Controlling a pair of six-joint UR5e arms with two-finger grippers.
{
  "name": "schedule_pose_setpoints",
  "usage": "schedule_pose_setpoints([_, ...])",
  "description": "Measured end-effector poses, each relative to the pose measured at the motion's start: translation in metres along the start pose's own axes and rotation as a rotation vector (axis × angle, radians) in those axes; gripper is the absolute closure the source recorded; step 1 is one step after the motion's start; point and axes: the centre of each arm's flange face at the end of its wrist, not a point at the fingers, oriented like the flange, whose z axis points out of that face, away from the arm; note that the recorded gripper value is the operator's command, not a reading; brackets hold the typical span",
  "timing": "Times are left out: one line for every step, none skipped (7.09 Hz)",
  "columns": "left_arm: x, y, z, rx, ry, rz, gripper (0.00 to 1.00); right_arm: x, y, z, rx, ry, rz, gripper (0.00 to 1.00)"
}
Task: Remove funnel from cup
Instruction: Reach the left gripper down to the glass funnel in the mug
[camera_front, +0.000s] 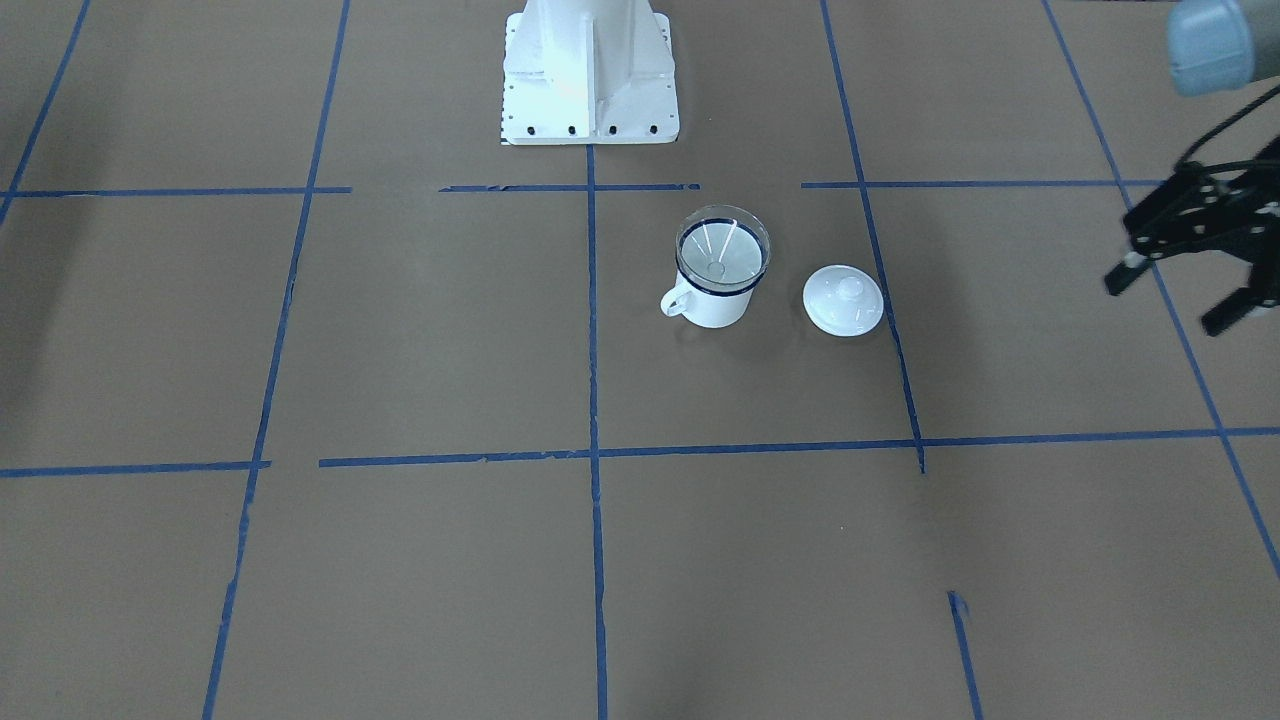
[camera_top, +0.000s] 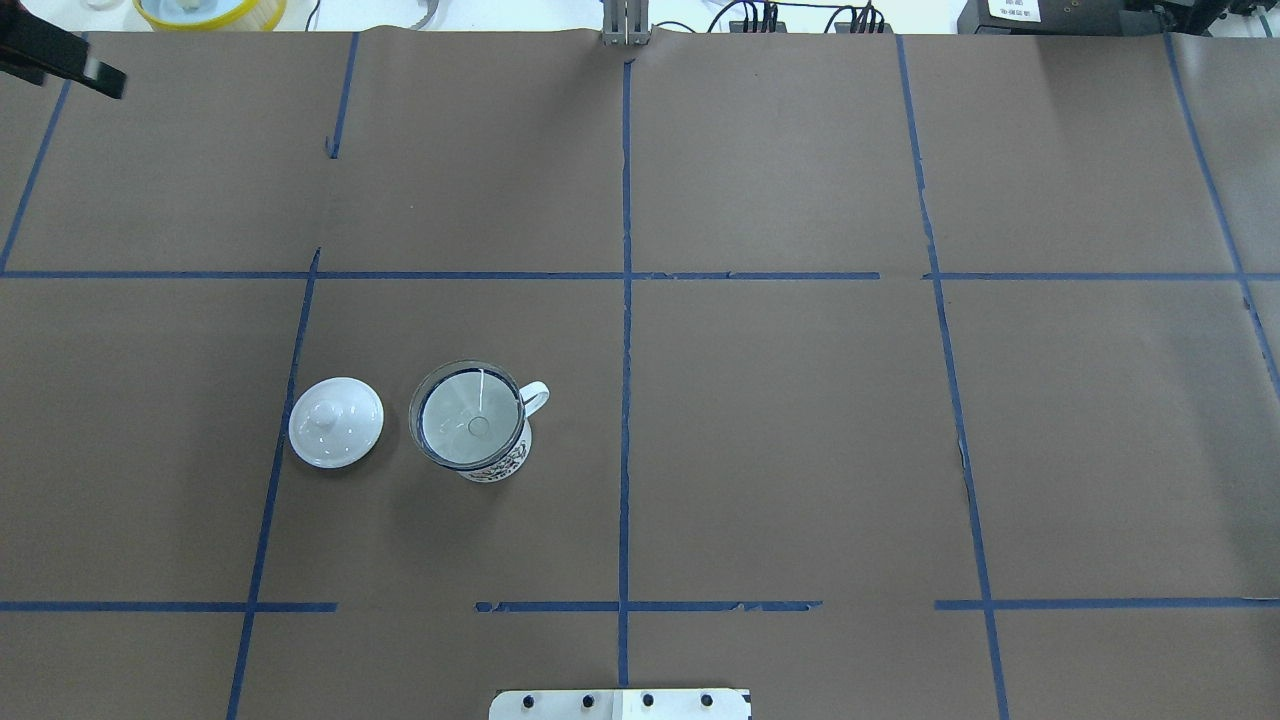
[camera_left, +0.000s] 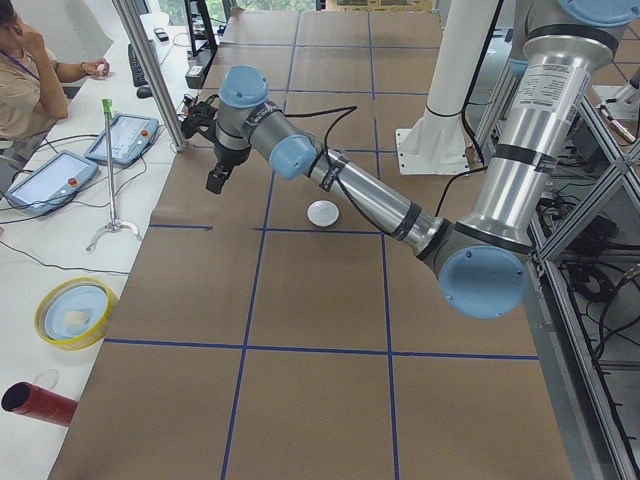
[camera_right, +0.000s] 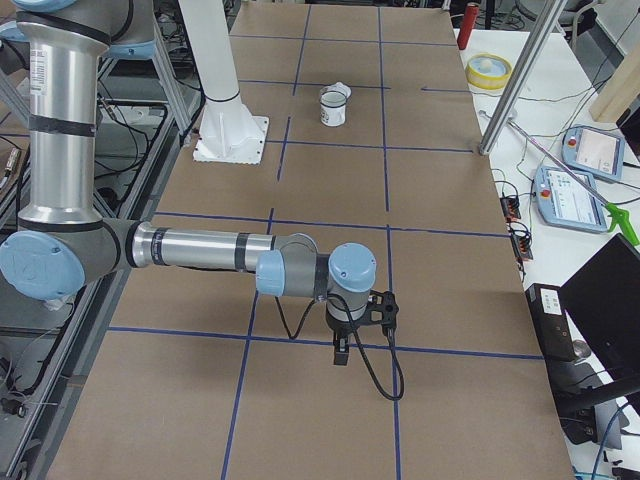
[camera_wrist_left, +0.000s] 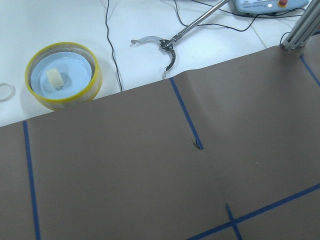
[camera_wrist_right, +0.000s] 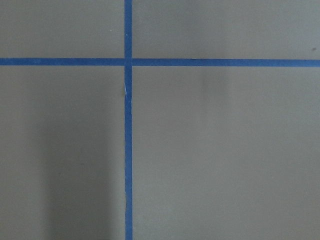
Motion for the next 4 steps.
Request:
schedule_pose_setpoints([0.055,0.007,0.035,-0.03,0.021,-0.09,0.0,0.0,0.0,0.0,0.0,0.0,0.0,0.0])
schedule_pose_setpoints([0.108,0.021,0.067,-0.053,0.03,-0.171,0.0,0.0,0.0,0.0,0.0,0.0,0.0,0.0])
schedule_pose_setpoints([0.158,0.044,0.097,-0.07,0.032,-0.242,0.0,0.0,0.0,0.0,0.0,0.0,0.0,0.0])
schedule_pose_setpoints([0.203,0.07,0.124,-0.084,0.018,-0.303,0.0,0.0,0.0,0.0,0.0,0.0,0.0,0.0])
